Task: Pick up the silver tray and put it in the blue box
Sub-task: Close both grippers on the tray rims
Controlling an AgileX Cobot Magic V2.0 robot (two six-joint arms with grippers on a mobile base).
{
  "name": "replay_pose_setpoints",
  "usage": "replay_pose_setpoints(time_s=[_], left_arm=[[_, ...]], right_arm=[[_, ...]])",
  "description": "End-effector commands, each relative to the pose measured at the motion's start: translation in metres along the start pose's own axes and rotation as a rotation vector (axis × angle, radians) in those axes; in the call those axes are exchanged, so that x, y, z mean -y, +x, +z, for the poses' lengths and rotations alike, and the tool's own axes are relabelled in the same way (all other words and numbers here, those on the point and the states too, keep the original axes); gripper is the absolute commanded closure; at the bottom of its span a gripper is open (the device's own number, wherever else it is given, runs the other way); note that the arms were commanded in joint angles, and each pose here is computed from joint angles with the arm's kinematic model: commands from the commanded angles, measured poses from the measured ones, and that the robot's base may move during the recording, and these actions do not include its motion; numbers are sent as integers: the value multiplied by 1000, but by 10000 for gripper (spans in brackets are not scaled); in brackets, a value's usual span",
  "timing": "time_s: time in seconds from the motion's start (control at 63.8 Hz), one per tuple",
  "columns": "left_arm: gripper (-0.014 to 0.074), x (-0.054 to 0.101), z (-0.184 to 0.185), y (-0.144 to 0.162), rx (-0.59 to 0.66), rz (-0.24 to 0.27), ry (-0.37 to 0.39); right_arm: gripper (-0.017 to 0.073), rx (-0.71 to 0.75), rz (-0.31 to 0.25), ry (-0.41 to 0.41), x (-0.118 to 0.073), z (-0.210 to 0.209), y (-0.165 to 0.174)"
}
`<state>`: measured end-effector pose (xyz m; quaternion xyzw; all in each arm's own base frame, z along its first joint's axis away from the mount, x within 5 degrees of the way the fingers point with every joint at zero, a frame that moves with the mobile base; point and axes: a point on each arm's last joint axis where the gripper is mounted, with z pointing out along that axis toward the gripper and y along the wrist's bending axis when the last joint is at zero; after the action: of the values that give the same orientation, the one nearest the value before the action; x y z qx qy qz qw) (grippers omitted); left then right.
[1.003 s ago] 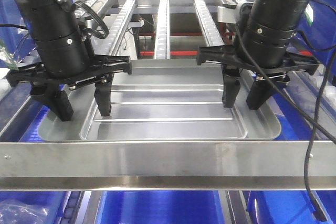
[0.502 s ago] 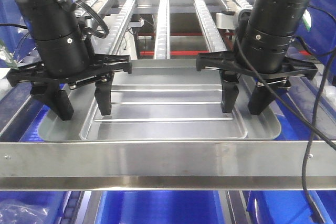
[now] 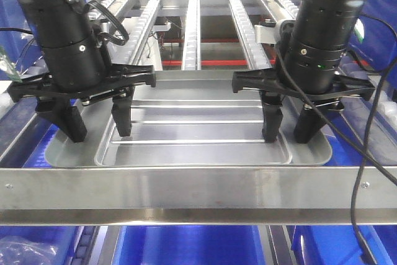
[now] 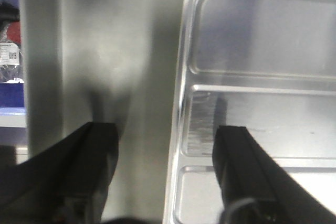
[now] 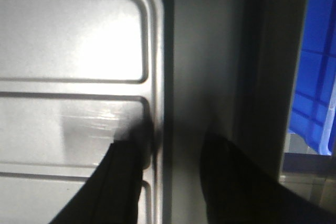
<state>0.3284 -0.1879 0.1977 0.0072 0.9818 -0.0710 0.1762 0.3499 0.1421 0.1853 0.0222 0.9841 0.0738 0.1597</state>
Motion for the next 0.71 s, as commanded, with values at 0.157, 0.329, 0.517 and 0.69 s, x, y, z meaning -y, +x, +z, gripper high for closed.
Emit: replay_pose_setpoints(time_s=[0.157,0.329,0.517,0.69], left_arm=[[322,5,-23,-11,82,-8,42],[459,5,-23,-11,82,-6,42],[547,5,-23,-11,79,-2,40],[570,5,-23,-11,79,-2,40]], right_arm=[[165,78,-11,-37,-5,-19,-10],[165,82,-11,-39,-6,-19,-10],[165,83,-11,-39,-6,-19,-10],[165,83,-11,-39,-6,-19,-10]])
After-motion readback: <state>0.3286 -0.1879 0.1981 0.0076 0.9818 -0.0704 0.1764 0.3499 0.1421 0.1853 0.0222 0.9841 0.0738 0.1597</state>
